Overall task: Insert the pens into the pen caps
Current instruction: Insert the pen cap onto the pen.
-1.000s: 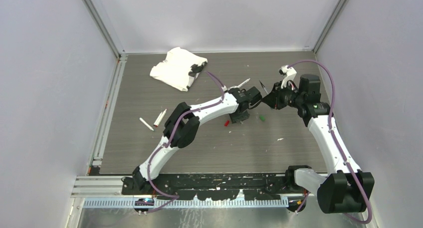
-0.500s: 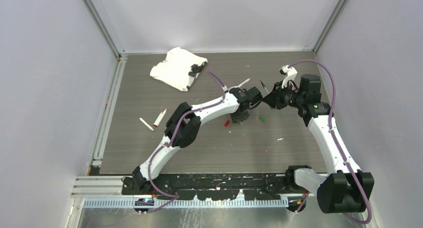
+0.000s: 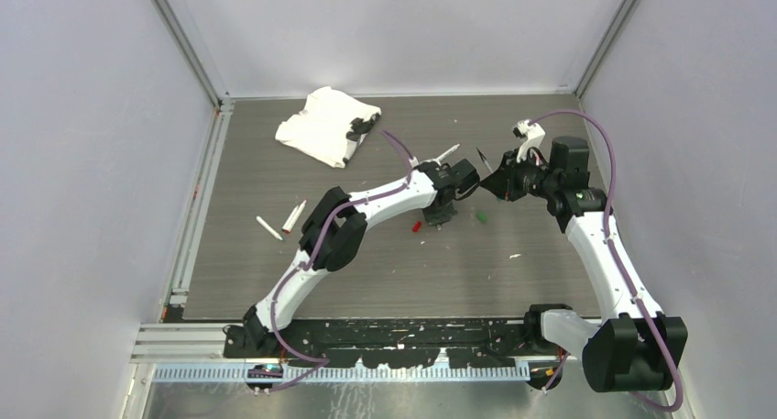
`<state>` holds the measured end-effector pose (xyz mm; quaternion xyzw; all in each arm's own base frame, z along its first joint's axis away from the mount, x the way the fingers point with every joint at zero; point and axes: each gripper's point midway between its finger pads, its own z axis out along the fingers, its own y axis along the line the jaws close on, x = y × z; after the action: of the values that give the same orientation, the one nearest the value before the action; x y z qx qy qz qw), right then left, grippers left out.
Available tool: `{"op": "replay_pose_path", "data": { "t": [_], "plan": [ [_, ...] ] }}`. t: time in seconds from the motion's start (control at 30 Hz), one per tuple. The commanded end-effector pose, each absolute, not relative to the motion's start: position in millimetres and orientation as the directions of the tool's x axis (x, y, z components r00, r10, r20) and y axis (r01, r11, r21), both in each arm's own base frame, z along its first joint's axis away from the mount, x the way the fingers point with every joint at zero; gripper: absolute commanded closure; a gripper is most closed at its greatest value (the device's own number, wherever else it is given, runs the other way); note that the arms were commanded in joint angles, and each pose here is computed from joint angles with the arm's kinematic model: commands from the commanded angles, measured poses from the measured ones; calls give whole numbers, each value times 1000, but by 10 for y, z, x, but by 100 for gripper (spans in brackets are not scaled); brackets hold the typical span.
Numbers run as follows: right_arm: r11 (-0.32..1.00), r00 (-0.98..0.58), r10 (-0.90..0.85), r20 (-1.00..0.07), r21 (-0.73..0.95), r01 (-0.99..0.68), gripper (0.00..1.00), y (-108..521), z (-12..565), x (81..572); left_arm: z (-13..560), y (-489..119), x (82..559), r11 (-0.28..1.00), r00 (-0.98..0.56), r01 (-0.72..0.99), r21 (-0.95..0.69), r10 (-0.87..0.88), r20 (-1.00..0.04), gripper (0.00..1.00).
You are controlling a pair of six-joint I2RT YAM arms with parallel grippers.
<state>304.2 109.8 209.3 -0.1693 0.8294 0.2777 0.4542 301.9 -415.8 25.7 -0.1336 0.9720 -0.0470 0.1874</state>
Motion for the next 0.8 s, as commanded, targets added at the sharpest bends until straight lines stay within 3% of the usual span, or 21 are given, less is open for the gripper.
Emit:
{"op": "replay_pose_path", "data": {
  "t": [0.0, 0.2, 0.4, 0.77],
  "plan": [
    [771, -463, -23, -886, 279, -572, 99, 1142, 2329, 3068, 147, -4126, 3003, 980, -915, -149, -135, -188, -357, 91],
    [769, -462, -21, -887, 281, -574, 99, 1148, 2330, 3067, 80, -3938, 2990, 996, -925, -77, -48, -89, -369, 85],
    [769, -463, -20, -886, 283, -574, 99, 1147, 2322, 3071, -87, -3748, 2865, 999, -947, 18, 38, 29, -320, 88],
    [765, -467, -16, -884, 290, -575, 99, 1157, 2304, 3075, -10, -3530, 2835, 897, -850, 425, 125, 442, -286, 87]
  ]
}}
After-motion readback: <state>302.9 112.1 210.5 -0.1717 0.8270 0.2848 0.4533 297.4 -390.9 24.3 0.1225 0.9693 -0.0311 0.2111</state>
